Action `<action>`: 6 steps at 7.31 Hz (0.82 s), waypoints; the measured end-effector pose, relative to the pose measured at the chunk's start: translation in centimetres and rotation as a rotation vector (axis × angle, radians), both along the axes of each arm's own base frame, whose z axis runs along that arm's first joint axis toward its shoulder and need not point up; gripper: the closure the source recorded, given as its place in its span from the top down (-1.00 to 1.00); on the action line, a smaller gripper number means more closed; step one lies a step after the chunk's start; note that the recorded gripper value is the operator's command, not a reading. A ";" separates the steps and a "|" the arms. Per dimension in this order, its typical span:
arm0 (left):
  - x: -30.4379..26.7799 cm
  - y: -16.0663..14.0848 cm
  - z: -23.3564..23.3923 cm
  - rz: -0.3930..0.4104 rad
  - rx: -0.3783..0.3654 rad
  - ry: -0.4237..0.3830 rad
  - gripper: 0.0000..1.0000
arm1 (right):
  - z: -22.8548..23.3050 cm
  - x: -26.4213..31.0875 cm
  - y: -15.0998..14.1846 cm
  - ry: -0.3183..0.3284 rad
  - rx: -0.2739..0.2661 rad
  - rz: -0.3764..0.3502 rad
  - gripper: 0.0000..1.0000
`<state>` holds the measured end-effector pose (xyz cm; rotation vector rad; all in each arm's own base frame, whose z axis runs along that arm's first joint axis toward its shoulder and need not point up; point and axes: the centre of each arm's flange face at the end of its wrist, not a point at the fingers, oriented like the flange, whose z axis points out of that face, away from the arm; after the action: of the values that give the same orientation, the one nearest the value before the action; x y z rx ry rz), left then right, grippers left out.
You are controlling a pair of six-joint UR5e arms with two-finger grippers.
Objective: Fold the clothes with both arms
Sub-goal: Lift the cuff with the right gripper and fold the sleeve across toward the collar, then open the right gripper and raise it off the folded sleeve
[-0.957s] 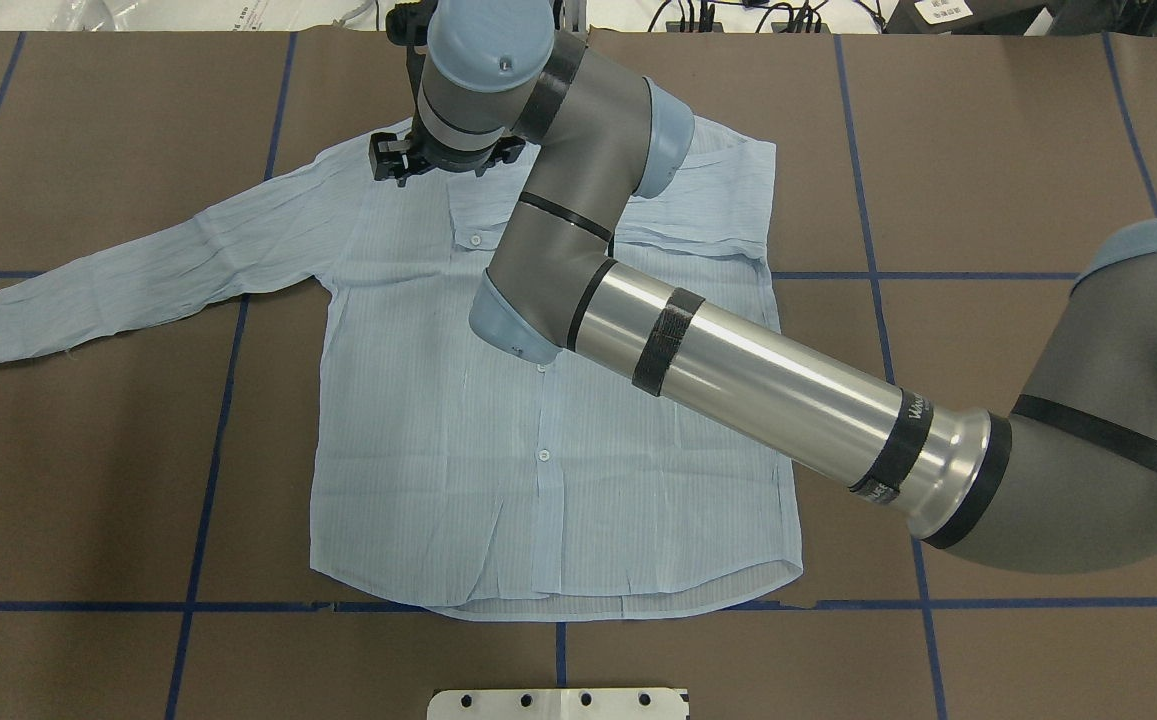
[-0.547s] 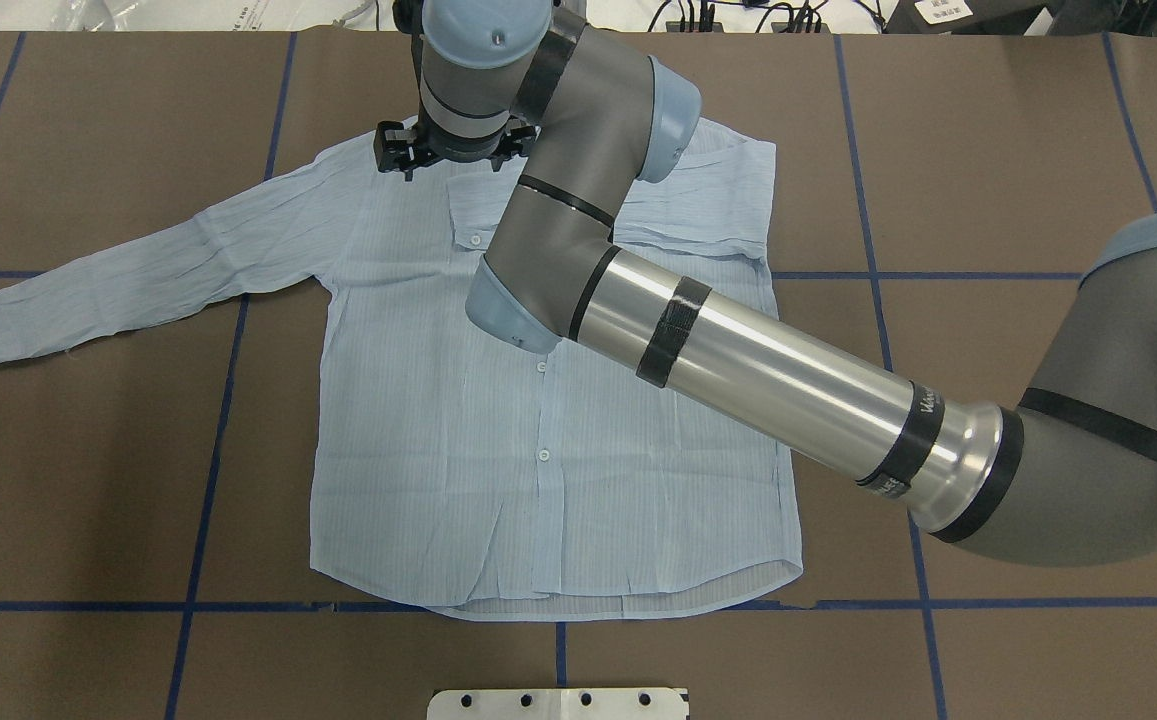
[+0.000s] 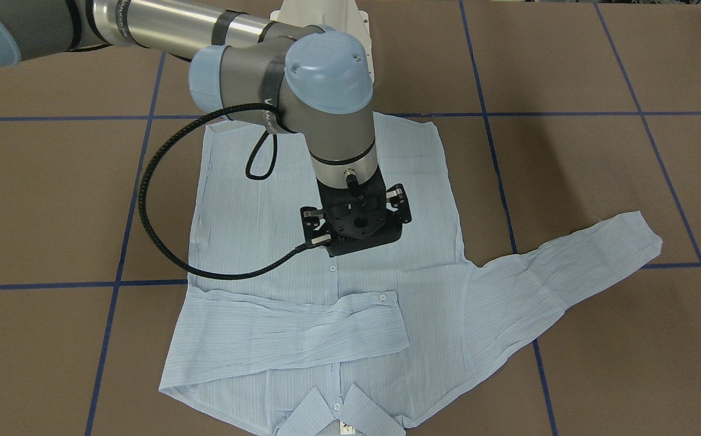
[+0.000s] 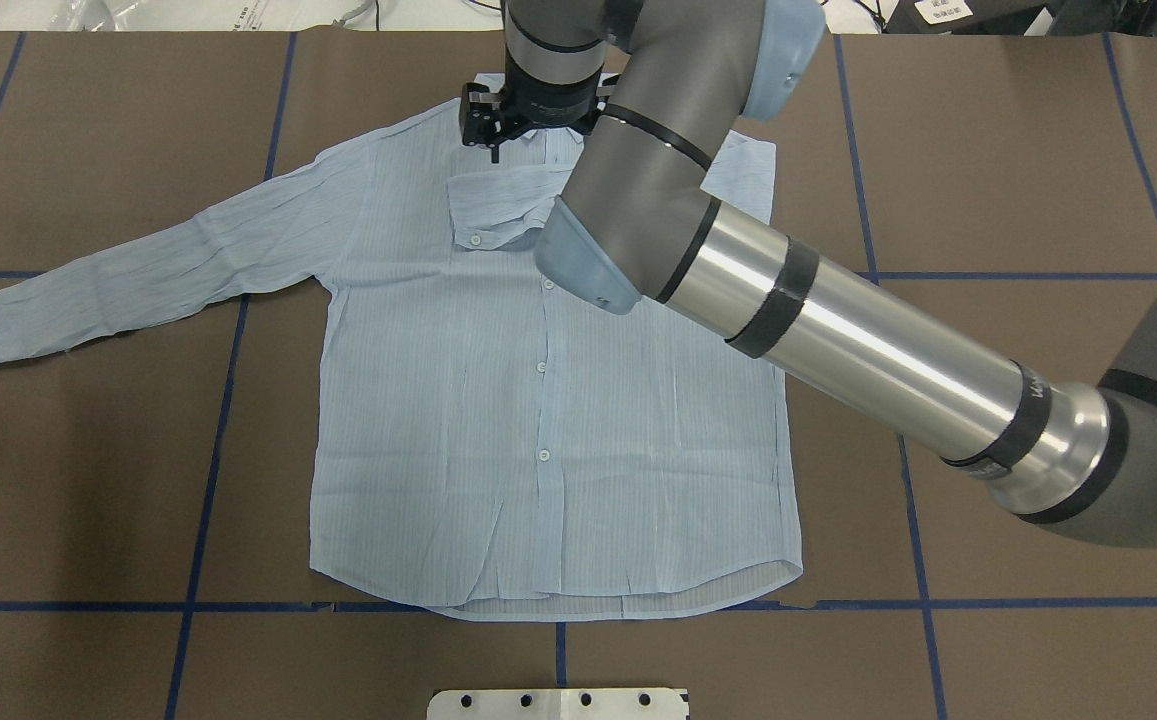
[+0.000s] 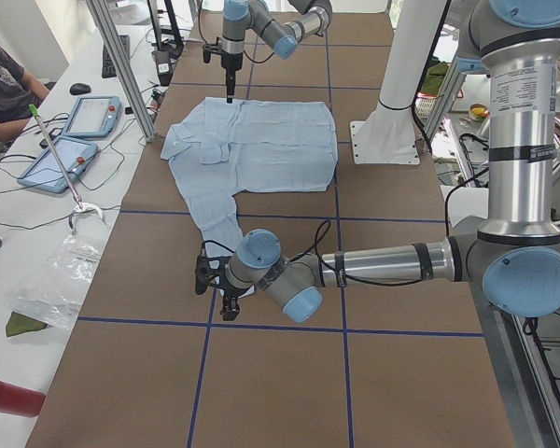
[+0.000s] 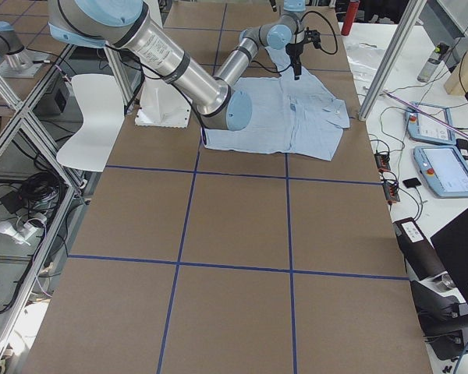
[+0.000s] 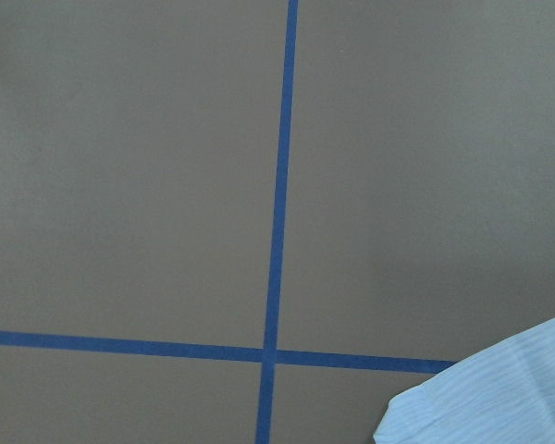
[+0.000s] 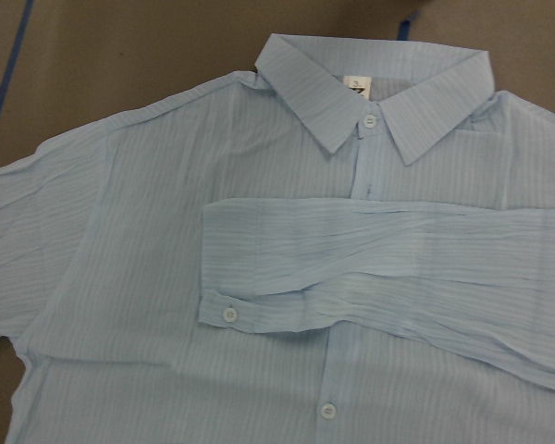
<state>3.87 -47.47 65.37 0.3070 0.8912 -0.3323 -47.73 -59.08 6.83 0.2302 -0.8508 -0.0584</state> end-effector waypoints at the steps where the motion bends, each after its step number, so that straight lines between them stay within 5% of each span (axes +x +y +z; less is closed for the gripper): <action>1: 2.9 1.2 -0.3 -0.046 -0.045 0.025 0.85 | 2.2 3.7 0.5 0.038 0.002 -0.028 1.00; 6: 12.5 3.5 -0.7 -0.186 -0.128 -0.009 0.56 | 12.9 15.7 1.8 0.115 0.005 -0.157 1.00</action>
<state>16.40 -43.96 64.64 0.2728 0.8300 -0.5575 -32.01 -57.32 19.77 0.1623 -0.7531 -0.2188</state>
